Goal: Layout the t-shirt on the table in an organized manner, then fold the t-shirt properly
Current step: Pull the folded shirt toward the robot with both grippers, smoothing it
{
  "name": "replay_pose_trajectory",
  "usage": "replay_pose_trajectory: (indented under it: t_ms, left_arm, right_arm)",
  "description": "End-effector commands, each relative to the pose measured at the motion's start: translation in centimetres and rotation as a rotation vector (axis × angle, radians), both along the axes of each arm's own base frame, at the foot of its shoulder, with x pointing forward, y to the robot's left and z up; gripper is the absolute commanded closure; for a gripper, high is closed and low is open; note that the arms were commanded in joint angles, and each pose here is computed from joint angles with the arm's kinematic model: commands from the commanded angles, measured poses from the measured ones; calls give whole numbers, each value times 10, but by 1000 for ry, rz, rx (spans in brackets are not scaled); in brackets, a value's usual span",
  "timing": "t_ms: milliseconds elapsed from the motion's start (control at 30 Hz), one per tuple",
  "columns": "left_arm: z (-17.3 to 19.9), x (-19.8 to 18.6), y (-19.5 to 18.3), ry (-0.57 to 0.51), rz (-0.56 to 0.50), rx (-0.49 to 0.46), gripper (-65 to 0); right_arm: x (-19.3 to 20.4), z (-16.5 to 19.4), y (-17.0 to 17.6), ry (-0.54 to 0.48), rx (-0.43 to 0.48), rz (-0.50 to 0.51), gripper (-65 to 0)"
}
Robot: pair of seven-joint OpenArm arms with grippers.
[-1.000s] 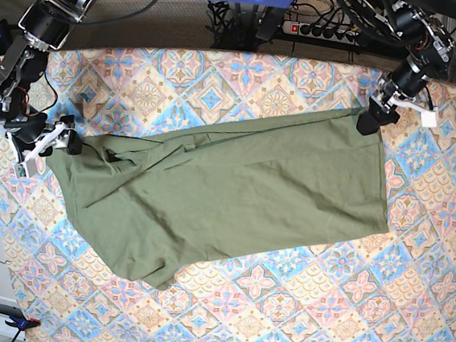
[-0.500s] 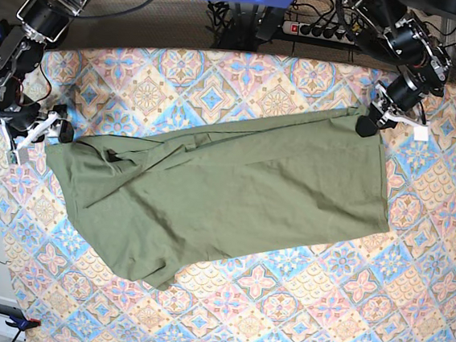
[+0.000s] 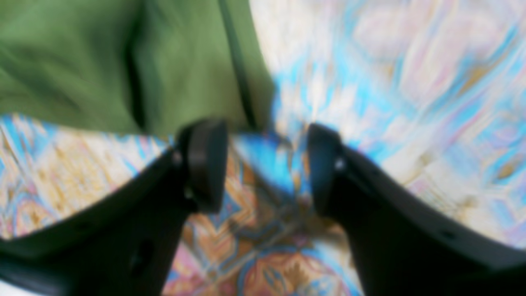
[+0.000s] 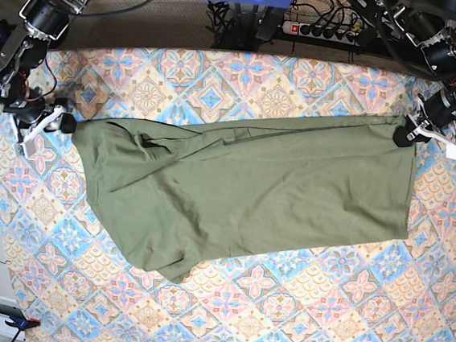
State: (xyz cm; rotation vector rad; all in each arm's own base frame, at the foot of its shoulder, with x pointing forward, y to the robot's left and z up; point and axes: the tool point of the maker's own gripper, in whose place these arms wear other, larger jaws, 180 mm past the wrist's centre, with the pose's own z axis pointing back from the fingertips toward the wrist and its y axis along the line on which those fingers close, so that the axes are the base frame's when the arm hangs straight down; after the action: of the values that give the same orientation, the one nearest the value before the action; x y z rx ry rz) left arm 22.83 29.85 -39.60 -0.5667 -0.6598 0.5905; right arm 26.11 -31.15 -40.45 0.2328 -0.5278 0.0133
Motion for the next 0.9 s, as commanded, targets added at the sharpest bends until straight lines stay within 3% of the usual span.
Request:
replay_pose_trajectory:
  t_ms: [0, 167, 400, 500, 733, 800, 867]
  left_arm:
    - [13, 8, 8, -41, -2, 24, 0]
    - [13, 8, 7, -39, -4, 24, 0]
    - [12, 7, 7, -36, -5, 24, 0]
    - [11, 6, 7, -33, -5, 24, 0]
    - [10, 4, 7, -28, -5, 24, 0]
    - [10, 4, 7, -28, -5, 24, 0]
    - [10, 4, 7, -28, -5, 24, 0]
  right_arm:
    - [11, 13, -8, -49, -10, -5, -337]
    - [9, 5, 0, -37, 23, -11, -371]
    - [10, -2, 16, -39, 63, -11, -371]
    - [29, 9, 23, -87, 80, -9, -371]
    - [27, -6, 27, -50, 127, -29, -369]
    - [29, -5, 27, -66, 130, -35, -341]
    - [29, -5, 26, -68, 130, -37, -261]
